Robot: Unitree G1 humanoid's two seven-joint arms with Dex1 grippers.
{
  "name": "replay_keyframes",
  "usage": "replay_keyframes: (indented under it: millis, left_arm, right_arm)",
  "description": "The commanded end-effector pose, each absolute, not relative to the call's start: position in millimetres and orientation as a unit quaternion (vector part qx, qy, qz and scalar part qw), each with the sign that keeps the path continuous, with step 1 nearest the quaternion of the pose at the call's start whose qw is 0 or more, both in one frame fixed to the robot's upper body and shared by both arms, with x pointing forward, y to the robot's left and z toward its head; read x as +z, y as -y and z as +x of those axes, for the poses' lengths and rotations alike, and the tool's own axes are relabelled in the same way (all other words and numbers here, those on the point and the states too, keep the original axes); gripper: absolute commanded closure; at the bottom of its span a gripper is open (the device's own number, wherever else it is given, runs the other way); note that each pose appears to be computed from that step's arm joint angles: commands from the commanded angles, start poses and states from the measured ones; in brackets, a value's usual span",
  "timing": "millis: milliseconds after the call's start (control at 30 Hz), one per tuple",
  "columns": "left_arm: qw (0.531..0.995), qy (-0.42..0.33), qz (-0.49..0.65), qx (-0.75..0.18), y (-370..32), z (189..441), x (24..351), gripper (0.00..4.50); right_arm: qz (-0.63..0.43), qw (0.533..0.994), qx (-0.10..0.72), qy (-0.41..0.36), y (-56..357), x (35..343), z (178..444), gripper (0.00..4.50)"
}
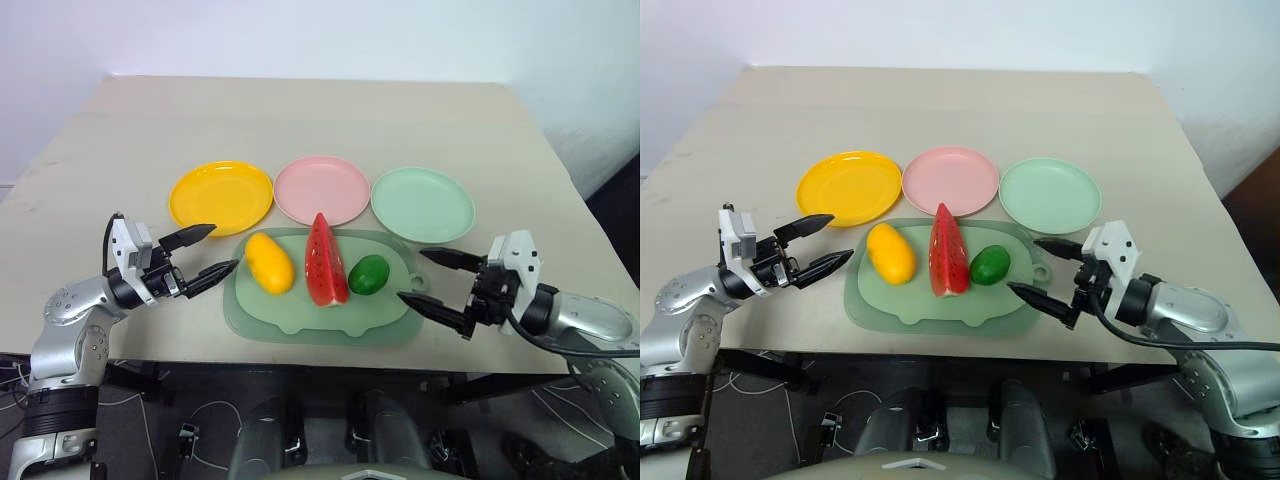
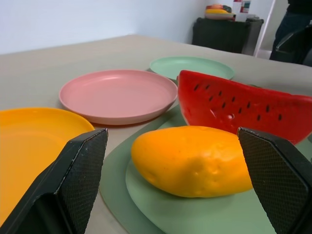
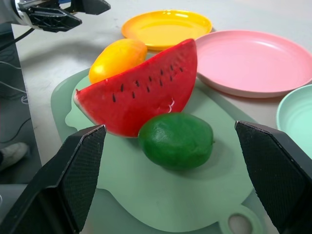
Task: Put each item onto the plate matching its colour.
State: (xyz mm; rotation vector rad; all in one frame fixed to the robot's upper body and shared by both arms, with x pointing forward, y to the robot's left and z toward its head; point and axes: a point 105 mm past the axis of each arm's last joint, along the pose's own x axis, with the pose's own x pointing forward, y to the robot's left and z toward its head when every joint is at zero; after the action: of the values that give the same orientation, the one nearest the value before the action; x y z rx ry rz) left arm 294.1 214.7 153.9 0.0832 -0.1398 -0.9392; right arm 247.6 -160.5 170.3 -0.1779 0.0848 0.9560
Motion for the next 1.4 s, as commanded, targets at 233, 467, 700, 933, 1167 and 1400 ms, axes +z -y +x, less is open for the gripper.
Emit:
replay_keyframes:
  millis: [233, 467, 700, 933, 1167, 1400]
  left_arm:
    - [0.885, 0.077, 0.044, -0.457, -208, 290, 153, 0.03]
    - [0.88, 0.086, 0.037, -0.465, -197, 297, 152, 0.03]
    - [0.877, 0.093, 0.031, -0.47, -188, 296, 154, 0.03]
    - [0.875, 0.099, 0.032, -0.473, -189, 294, 162, 0.03]
    - [0.871, 0.091, 0.032, -0.482, -183, 291, 160, 0.03]
    - [0.874, 0.088, 0.038, -0.477, -184, 294, 158, 0.03]
  right_arm:
    - [-0.089, 0.878, 0.469, -0.03, 159, 178, 245, 0.0]
    - [-0.091, 0.879, 0.465, -0.049, 163, 174, 248, 0.0]
    - [-0.09, 0.862, 0.495, -0.062, 153, 172, 257, 0.0]
    - [-0.143, 0.844, 0.512, -0.065, 144, 165, 280, 0.0]
    - [-0.174, 0.82, 0.543, -0.05, 131, 161, 296, 0.0]
    - [-0.205, 0.776, 0.594, -0.053, 115, 150, 301, 0.0]
